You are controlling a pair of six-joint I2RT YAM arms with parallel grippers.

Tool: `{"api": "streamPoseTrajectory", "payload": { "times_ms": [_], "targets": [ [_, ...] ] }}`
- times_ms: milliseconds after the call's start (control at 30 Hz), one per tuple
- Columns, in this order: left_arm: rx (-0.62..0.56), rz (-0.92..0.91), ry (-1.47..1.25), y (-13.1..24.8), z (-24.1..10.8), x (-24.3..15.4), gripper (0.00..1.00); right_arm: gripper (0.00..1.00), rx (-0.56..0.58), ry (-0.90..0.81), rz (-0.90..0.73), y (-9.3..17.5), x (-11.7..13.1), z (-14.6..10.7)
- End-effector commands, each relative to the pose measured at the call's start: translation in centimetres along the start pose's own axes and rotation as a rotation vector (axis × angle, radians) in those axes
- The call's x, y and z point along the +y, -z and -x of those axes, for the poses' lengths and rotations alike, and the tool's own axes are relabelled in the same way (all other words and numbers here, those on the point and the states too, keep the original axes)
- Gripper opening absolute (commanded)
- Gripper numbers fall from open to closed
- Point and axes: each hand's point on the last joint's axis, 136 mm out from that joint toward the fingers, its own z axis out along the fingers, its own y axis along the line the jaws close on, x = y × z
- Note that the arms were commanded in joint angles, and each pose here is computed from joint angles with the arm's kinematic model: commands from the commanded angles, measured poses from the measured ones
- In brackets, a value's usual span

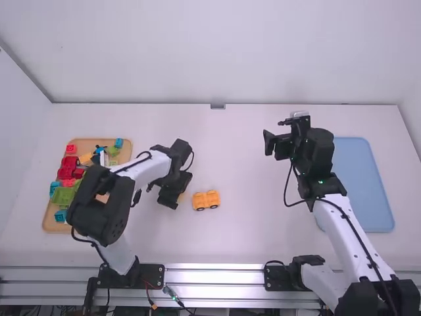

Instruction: Assemble lego blocks to make yellow taxi

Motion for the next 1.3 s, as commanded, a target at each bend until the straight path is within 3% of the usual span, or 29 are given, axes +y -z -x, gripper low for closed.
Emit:
{"api": "streamPoseTrajectory", "payload": {
  "times_ms": [0, 33, 100, 167, 233, 433, 533, 600, 667, 833, 1000, 1167, 1267],
  "targets": [
    [-0.074, -0.034, -0.218, 2.7, 1.4, -2.2, 0.91, 0.99, -0.03, 0.006, 0.009, 0.0, 0.3, 1.6],
    [-0.08, -0.039, -0.256, 3.1, 1.4, -2.5, 0.91, 0.99, -0.03, 0.006, 0.011, 0.0, 0.3, 1.6],
    [-0.141, -0.099, -0.668, 5.9, 1.6, -5.2, 0.89, 0.99, -0.03, 0.006, 0.011, 0.0, 0.3, 1.6],
    [-0.182, -0.12, -0.977, 7.5, 1.7, -6.5, 0.99, 0.99, -0.029, 0.006, 0.012, 0.0, 0.4, 1.6],
    [-0.251, -0.103, -1.354, 8.9, 1.8, -7.5, 0.99, 0.99, -0.03, 0.006, 0.011, 0.0, 0.3, 1.6],
    [-0.386, -0.041, -1.989, 12.5, 2.4, -9.3, 0.99, 0.99, -0.023, 0.006, 0.011, 0.0, 0.3, 1.5],
    [-0.375, -0.087, -2.327, 12.8, 0.7, -9.4, 0.99, 0.99, -0.019, 0.009, 0.011, 0.0, 0.3, 1.4],
    [-0.331, -0.243, -2.622, 13.1, -1.8, -8.5, 0.99, 0.99, -0.008, 0.051, 0.033, 0.0, 0.7, 1.1],
    [-0.317, -0.338, -2.725, 13.4, -2.5, -7.8, 0.99, 0.99, -0.001, 0.095, 0.078, 0.1, 1.5, 0.8],
    [-0.317, -0.803, -2.918, 14.0, -2.5, -5.1, 0.99, 0.99, -0.002, 0.294, 0.416, 1.5, 7.0, -0.6],
    [-0.431, -1.109, -2.763, 12.5, 0.0, -4.5, 0.99, 0.99, -0.044, 0.437, 0.631, 3.3, 10.1, -1.7],
    [-0.511, -1.192, -2.683, 8.4, 1.5, -3.1, 0.99, 0.99, -0.001, 0.426, 0.603, 2.3, 9.4, -2.7],
    [-0.525, -1.209, -2.691, 5.8, 1.0, -2.1, 0.99, 0.99, 0.002, 0.455, 0.691, 2.6, 10.7, -3.8]
  ]
}}
